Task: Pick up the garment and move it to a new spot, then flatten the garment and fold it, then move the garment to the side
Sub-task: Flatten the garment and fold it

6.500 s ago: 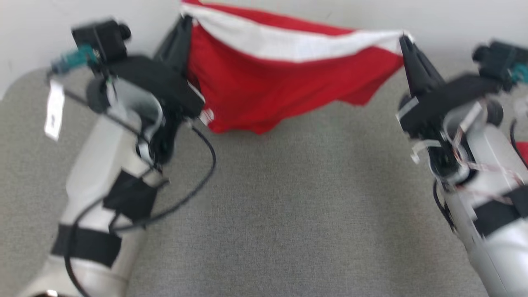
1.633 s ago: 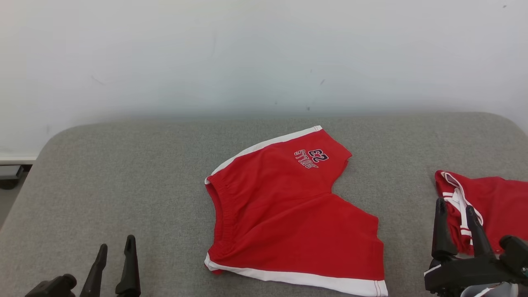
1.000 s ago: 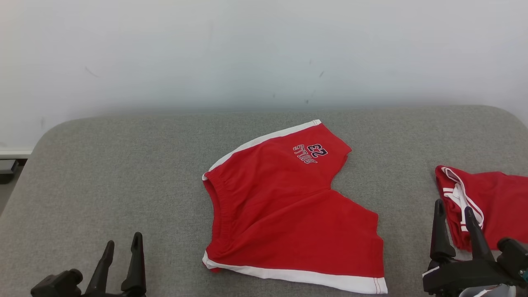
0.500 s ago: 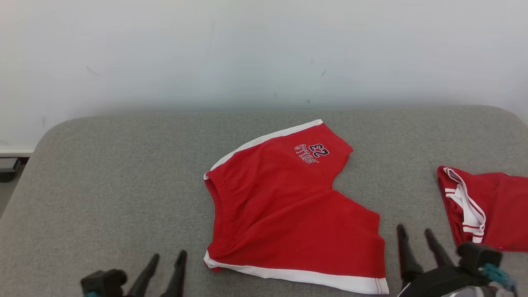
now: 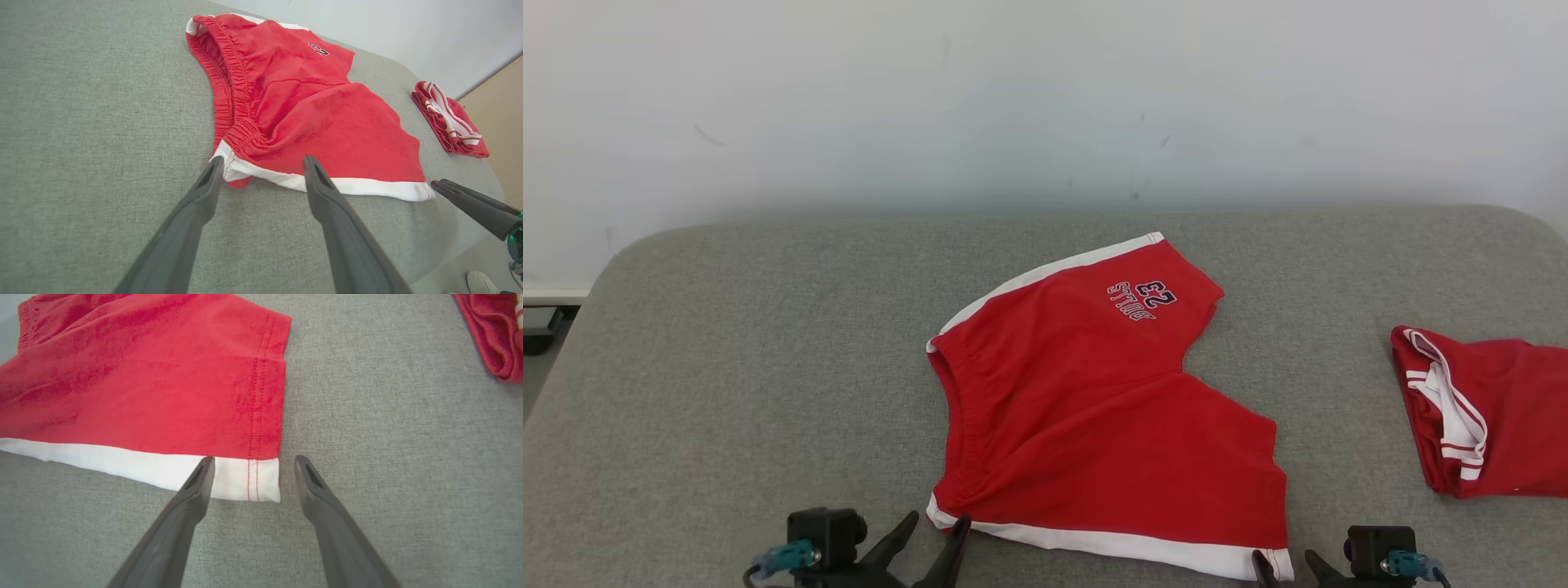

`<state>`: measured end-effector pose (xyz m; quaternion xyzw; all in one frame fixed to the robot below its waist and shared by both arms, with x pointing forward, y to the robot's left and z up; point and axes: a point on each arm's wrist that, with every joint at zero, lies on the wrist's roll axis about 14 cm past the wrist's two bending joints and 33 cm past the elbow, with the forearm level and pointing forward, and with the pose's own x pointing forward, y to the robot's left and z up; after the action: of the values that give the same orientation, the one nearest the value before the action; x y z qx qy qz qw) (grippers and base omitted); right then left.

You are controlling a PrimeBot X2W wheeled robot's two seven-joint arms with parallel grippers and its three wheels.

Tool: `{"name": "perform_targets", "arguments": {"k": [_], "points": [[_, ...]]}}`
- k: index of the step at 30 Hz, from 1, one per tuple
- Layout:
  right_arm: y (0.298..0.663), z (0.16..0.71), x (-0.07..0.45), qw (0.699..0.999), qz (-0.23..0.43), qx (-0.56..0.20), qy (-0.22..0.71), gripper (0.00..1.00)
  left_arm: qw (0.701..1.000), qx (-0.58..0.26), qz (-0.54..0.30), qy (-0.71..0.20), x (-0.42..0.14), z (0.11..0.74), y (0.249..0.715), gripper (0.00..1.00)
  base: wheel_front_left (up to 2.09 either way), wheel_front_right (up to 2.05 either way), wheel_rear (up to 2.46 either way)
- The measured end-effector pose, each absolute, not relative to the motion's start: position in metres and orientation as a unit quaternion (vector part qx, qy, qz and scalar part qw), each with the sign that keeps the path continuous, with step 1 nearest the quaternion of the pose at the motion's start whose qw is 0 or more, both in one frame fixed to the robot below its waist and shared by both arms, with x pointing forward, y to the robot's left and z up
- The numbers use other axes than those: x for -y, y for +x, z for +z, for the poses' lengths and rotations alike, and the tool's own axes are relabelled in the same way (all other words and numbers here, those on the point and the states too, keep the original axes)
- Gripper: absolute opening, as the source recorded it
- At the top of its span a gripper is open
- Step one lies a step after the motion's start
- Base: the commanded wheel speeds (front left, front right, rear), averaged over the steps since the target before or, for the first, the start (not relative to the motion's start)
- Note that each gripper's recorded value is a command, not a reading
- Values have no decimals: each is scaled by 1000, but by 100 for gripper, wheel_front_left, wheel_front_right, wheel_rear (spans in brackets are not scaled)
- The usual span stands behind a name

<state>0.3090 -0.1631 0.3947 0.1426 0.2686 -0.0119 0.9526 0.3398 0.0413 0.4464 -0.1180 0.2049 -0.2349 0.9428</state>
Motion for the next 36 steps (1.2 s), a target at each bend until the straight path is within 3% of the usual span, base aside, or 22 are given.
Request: {"name": "perform_targets", "arguments": {"k": [24,36], "points": [[319,378,158,936,-10,-324,137,100,934,-262,-242,5,-50,412,365,100,0,0,0],[320,374,155,932,-7,-336,136,100,919,-284,-274,3,-42,399,355,100,0,0,0]]}}
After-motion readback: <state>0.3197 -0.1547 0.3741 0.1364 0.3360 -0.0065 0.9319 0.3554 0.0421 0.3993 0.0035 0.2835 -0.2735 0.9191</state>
